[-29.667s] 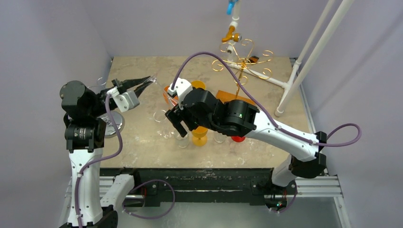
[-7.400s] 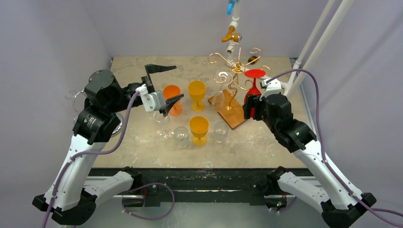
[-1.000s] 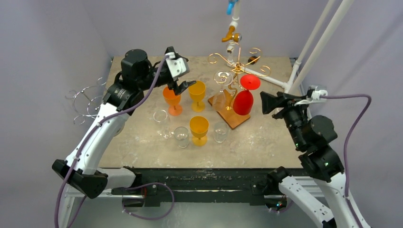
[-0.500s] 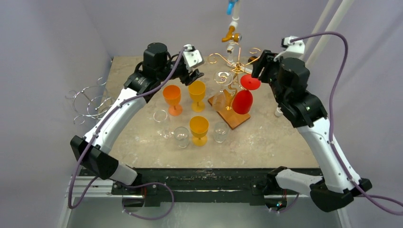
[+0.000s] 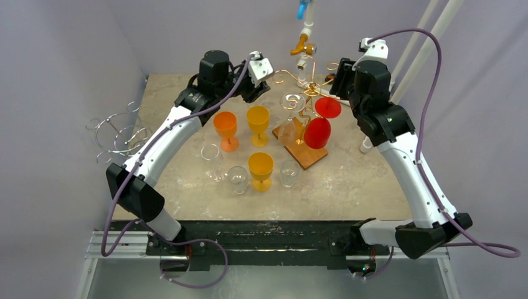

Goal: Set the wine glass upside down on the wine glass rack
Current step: Adjust the wine rack at the center of the board.

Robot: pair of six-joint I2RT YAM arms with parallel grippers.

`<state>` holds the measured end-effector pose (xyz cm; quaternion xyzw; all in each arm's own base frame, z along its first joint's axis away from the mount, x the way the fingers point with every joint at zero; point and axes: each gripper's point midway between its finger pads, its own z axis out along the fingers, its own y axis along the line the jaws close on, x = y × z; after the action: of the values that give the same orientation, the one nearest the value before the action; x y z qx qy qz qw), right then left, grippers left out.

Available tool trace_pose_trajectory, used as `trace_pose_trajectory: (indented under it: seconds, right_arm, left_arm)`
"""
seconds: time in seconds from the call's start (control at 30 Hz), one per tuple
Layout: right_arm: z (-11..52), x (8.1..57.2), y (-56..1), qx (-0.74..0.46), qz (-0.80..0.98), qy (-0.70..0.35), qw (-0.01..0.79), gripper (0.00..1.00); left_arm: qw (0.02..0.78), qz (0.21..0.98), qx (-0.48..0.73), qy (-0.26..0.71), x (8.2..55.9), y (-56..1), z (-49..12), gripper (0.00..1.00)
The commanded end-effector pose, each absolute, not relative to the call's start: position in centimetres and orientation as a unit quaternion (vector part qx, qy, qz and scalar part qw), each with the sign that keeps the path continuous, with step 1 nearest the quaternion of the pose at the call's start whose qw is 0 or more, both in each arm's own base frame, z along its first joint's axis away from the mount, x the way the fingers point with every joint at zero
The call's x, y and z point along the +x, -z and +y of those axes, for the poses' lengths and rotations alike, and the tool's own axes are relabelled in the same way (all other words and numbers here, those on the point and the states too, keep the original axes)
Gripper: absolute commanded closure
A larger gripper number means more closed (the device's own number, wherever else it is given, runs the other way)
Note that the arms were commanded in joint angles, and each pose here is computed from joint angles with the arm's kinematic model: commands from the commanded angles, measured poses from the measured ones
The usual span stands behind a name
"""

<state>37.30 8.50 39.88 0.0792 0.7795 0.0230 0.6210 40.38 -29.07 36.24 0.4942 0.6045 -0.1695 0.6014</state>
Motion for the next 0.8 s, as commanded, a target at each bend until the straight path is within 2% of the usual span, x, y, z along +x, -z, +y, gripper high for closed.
trace_pose_trajectory:
  seconds: [0.0, 0.3, 0.77]
  right_arm:
    - [8.0, 37.7, -41.3, 0.074, 0.776, -0.030, 0.626, 0.45]
    - [7.3, 38.6, -38.8, 0.071, 0.795, -0.025, 0.602, 0.48]
    - [5.9, 38.6, -37.9, 0.066, 0.798, 0.000, 0.599, 0.52]
  left_arm:
    - [0.632, 0.586, 0.478, 0.169, 41.0, -39.0, -29.5, 0.58]
    - [0.623, 0.578, 0.491, 0.191, 40.9, -38.2, -30.5, 0.67]
    - [0.622, 0.572, 0.503, 0.186, 42.1, -37.8, -31.3, 0.69]
